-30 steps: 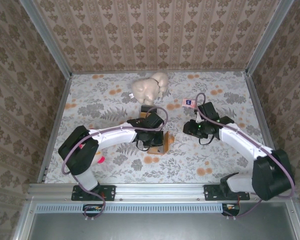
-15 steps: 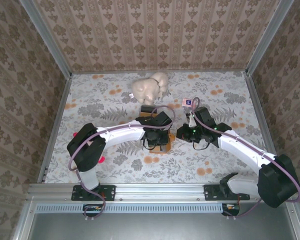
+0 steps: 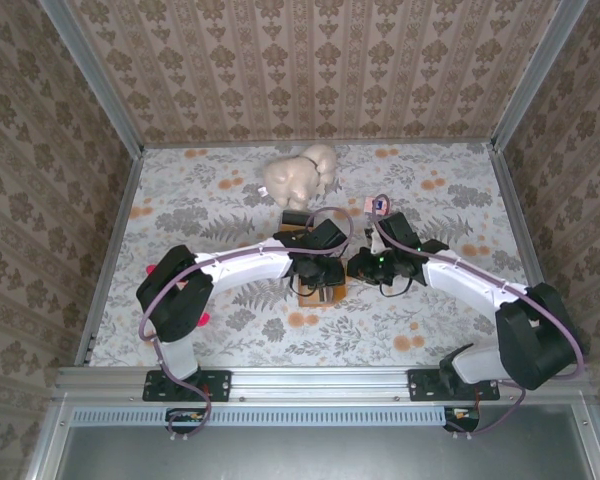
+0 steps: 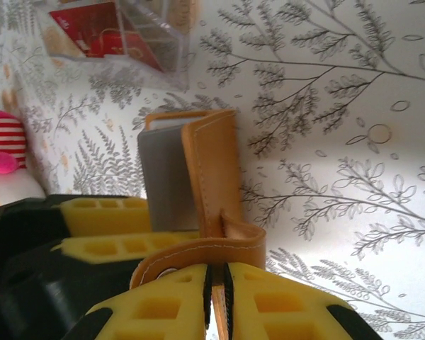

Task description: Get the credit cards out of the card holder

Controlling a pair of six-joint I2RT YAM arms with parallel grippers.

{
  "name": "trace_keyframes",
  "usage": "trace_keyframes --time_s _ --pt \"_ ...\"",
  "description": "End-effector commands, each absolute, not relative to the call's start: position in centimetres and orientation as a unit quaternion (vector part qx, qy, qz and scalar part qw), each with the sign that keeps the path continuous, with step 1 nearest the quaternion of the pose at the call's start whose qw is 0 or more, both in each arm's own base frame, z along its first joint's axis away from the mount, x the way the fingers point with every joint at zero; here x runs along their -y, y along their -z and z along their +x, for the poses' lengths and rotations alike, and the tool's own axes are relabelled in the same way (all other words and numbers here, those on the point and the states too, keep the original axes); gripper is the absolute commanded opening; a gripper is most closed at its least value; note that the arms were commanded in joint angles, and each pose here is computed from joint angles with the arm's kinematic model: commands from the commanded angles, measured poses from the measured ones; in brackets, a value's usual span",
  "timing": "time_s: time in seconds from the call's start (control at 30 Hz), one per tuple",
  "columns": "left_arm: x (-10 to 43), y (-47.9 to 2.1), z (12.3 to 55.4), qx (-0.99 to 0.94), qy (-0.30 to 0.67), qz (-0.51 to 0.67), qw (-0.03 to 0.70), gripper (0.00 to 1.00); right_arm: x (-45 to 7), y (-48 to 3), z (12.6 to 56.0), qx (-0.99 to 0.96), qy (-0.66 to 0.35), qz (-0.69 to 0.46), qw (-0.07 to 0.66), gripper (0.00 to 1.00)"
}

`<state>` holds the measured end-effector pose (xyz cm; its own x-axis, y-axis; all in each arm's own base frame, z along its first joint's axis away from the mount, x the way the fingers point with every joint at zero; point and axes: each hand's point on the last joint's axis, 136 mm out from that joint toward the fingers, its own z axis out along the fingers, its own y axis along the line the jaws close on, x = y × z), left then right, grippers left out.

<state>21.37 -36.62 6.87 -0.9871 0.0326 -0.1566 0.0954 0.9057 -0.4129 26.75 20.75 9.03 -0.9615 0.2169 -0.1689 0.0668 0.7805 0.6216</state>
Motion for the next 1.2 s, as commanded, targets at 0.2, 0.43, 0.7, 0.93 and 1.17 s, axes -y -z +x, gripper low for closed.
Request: trace_keyframes --time_s 0.2,0.43,0.7,0.93,1.17 --pt "38.5 -7.9 21.3 -0.961 0.262 0.056 0.067 0.40 -18.8 -8.4 28.7 -0.942 -0.296 0.093 0.129 0.22" --pt "38.2 -9.3 21.8 -0.951 0.291 0.059 0.091 0.47 -16.8 -10.2 29.2 -0.944 -0.272 0.094 0.163 0.25" --pt "37.8 -10.8 22.9 -0.923 0.360 0.062 0.124 0.62 -17.0 -14.5 29.2 -0.934 -0.285 0.062 0.208 0.30" --pt "38.6 -11.1 24.2 -0.898 0.418 0.057 0.127 0.63 -18.0 -15.7 29.3 -0.936 -0.280 0.048 0.209 0.30" --pt "40.7 -10.1 24.7 -0.892 0.434 0.073 0.103 0.57 -17.8 -15.4 29.3 -0.939 -0.270 0.056 0.207 0.29"
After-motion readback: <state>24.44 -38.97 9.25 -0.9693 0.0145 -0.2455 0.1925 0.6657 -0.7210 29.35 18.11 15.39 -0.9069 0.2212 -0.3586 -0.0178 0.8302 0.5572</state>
